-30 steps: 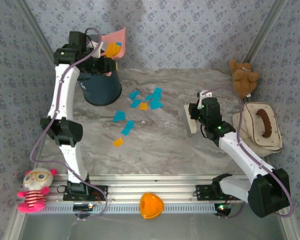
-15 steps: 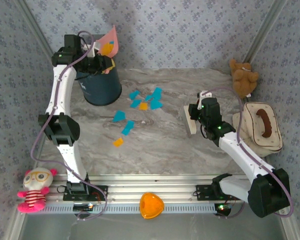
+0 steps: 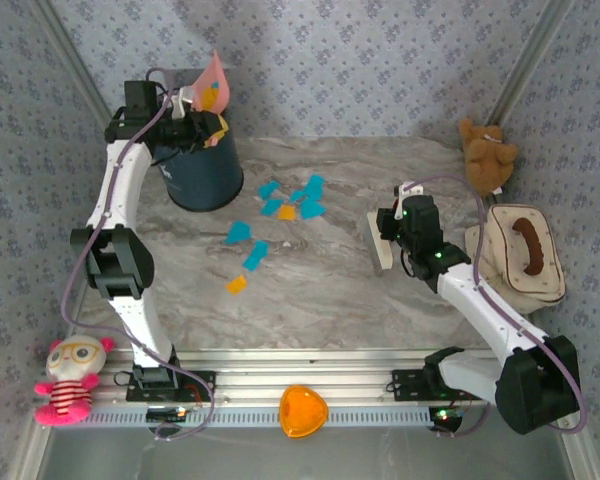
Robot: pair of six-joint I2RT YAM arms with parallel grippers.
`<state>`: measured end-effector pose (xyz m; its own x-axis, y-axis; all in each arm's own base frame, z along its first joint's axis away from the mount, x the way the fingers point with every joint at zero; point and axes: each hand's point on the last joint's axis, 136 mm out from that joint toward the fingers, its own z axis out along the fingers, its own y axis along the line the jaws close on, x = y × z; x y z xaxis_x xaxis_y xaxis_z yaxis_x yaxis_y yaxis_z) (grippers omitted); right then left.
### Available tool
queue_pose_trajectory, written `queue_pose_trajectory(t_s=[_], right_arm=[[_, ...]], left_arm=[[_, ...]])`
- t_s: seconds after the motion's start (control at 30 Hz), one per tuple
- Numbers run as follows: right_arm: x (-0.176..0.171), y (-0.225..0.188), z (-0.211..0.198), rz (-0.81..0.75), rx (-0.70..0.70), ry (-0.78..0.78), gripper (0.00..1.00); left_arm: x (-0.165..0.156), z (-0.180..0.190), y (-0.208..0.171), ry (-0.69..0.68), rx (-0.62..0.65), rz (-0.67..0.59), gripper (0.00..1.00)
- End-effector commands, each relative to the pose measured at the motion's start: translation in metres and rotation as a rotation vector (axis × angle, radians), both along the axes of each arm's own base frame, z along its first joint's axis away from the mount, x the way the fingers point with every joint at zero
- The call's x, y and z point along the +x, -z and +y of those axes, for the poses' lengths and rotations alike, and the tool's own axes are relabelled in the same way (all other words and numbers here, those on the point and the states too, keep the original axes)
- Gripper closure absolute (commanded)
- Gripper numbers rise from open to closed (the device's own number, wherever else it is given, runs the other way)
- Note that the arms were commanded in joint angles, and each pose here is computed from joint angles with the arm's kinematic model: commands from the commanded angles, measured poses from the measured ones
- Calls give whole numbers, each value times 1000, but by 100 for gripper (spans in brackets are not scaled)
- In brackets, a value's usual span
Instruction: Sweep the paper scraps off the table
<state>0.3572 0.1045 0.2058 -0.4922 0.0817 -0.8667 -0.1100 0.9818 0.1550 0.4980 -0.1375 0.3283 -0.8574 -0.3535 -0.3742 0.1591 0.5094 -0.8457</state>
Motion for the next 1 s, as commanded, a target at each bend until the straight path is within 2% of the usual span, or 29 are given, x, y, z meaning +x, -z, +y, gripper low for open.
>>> queue_pose_trajectory(t_s=[0.0, 0.13, 0.17, 0.97], right_arm=[[3, -12, 2, -21, 30, 3, 100], [3, -11, 2, -18, 28, 4, 100], [3, -12, 1, -20, 28, 5, 100], [1, -8, 1, -10, 24, 4, 100]], left_arm=[[-7, -2, -46, 20, -82, -113, 100], [-4, 1, -54, 0, -126, -126, 100], [-2, 3, -44, -9, -134, -98, 100], [22, 15, -42, -109, -380, -19, 100]])
